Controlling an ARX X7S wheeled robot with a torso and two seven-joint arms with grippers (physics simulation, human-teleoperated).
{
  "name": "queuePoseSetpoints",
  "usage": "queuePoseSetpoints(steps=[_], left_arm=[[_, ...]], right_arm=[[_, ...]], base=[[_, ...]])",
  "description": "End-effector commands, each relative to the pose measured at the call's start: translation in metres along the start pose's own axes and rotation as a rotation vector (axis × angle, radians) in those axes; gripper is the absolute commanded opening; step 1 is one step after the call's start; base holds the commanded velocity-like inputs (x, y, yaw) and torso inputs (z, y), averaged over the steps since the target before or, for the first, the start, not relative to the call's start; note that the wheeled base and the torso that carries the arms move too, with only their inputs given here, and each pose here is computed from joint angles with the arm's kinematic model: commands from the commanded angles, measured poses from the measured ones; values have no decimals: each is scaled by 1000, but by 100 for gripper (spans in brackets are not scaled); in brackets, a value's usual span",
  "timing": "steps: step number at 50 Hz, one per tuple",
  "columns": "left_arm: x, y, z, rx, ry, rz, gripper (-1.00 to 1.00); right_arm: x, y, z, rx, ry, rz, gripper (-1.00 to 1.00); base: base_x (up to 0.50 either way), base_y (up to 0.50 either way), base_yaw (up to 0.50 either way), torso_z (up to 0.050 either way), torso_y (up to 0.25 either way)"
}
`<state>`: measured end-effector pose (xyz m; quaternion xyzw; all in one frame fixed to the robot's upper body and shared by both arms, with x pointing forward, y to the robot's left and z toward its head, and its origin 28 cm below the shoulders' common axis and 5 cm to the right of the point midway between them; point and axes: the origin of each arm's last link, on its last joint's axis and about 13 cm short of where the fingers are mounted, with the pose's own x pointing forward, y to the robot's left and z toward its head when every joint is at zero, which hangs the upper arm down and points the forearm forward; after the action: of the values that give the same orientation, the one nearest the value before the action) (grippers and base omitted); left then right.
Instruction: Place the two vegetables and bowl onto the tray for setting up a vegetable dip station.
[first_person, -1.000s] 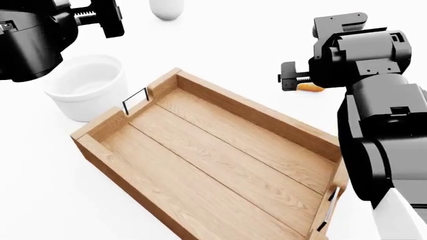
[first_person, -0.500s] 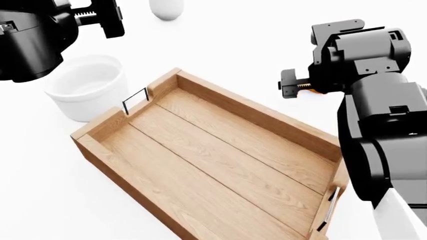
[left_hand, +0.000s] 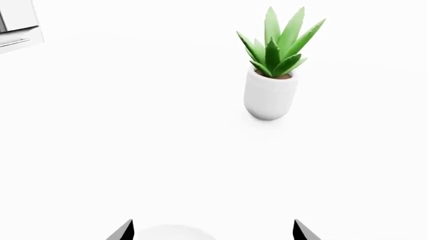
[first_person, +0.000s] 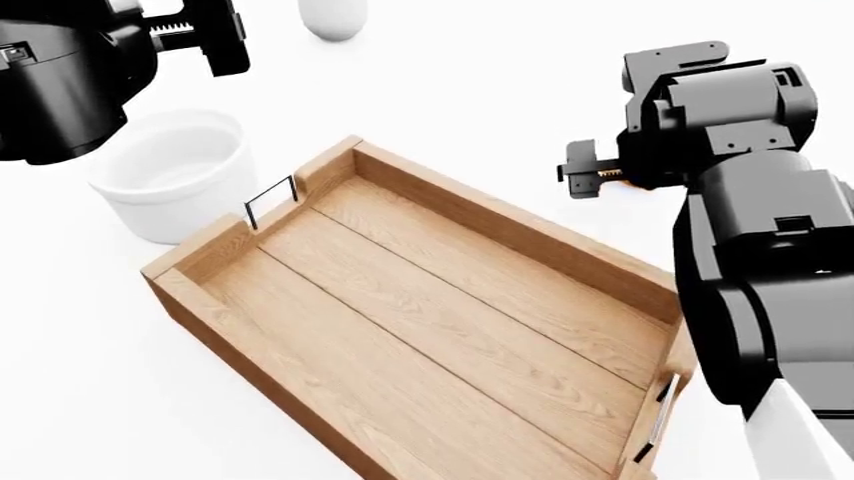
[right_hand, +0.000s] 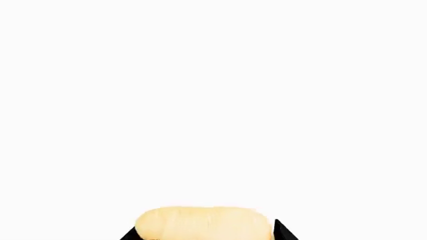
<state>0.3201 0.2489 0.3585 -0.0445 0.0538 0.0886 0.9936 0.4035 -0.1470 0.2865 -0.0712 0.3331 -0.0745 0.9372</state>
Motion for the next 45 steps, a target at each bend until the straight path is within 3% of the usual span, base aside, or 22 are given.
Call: queuePoseSetpoints(steps=[1, 21, 23, 37, 45], left_arm=[[0, 0, -1, 1, 0, 0, 100], [0, 0, -1, 2, -1, -2, 100], [0, 0, -1, 1, 0, 0, 100], [0, -1, -1, 2, 3, 1, 100], [1, 0, -1, 1, 2, 3, 100]], right_arm=[[2, 2, -2, 2, 1, 15, -100], [0, 2, 2, -5, -17, 19, -100], [-2, 1, 4, -35, -28, 9, -100], [-55, -2, 56, -227, -164, 34, -100], [-107, -4, 89, -318, -218, 86, -100]], base=[[0, 0, 0, 0, 0], [0, 0, 0, 0, 0], [0, 0, 0, 0, 0], [0, 0, 0, 0, 0], [0, 0, 0, 0, 0]])
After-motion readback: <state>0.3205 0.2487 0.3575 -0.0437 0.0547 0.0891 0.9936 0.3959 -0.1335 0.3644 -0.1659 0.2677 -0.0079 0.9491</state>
